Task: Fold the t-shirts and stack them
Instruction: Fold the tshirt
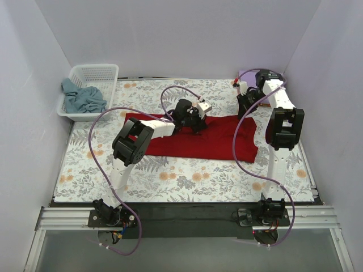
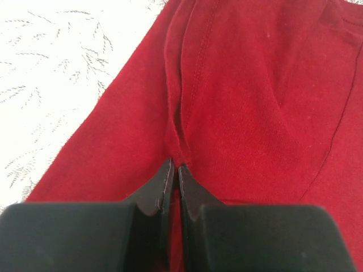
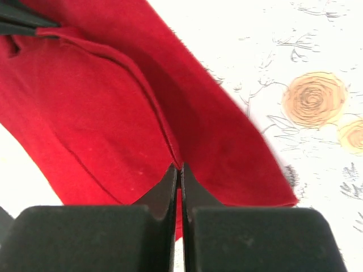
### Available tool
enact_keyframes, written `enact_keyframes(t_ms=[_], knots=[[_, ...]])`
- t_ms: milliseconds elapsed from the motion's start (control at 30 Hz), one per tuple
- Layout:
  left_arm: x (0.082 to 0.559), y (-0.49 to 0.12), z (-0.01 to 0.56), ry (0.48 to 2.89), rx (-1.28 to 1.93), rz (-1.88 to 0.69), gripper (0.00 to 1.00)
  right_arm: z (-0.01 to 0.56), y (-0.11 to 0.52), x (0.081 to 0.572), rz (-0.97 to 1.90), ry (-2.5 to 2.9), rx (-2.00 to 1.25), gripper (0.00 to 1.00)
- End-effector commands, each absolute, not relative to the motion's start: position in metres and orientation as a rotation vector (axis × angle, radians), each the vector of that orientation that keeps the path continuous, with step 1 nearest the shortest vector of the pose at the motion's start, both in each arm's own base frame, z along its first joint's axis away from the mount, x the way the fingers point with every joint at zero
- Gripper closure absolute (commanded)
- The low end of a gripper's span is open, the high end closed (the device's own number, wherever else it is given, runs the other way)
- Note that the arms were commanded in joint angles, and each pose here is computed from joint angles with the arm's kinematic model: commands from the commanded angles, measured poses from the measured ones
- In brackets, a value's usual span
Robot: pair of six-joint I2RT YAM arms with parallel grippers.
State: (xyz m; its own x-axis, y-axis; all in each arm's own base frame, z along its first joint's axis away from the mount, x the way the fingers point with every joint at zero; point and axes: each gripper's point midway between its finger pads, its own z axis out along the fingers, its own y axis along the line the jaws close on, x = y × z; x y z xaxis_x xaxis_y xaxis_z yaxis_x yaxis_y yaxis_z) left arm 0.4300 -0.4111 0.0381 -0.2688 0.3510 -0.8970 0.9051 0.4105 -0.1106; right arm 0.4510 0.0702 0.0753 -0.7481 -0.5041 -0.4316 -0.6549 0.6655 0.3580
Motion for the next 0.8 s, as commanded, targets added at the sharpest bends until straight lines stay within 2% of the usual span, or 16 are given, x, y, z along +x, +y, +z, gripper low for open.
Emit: enact_keyframes(t_ms=[0,333,767], knots=[[0.439,-0.413,0.056,1.799,1.048,-0.826,1.0,0.076,0.062,0.466,0.632,2.549,-0.941,0.99],[0.447,-0.405,0.056,1.822,0.99,-0.811,1.0,0.072,0.08,0.493,0.489,2.484,-1.046,0.99],[0.449,-0.397,0.051,1.844,0.949,-0.793,1.0,0.068,0.083,0.519,0.384,2.445,-1.027,0.99]])
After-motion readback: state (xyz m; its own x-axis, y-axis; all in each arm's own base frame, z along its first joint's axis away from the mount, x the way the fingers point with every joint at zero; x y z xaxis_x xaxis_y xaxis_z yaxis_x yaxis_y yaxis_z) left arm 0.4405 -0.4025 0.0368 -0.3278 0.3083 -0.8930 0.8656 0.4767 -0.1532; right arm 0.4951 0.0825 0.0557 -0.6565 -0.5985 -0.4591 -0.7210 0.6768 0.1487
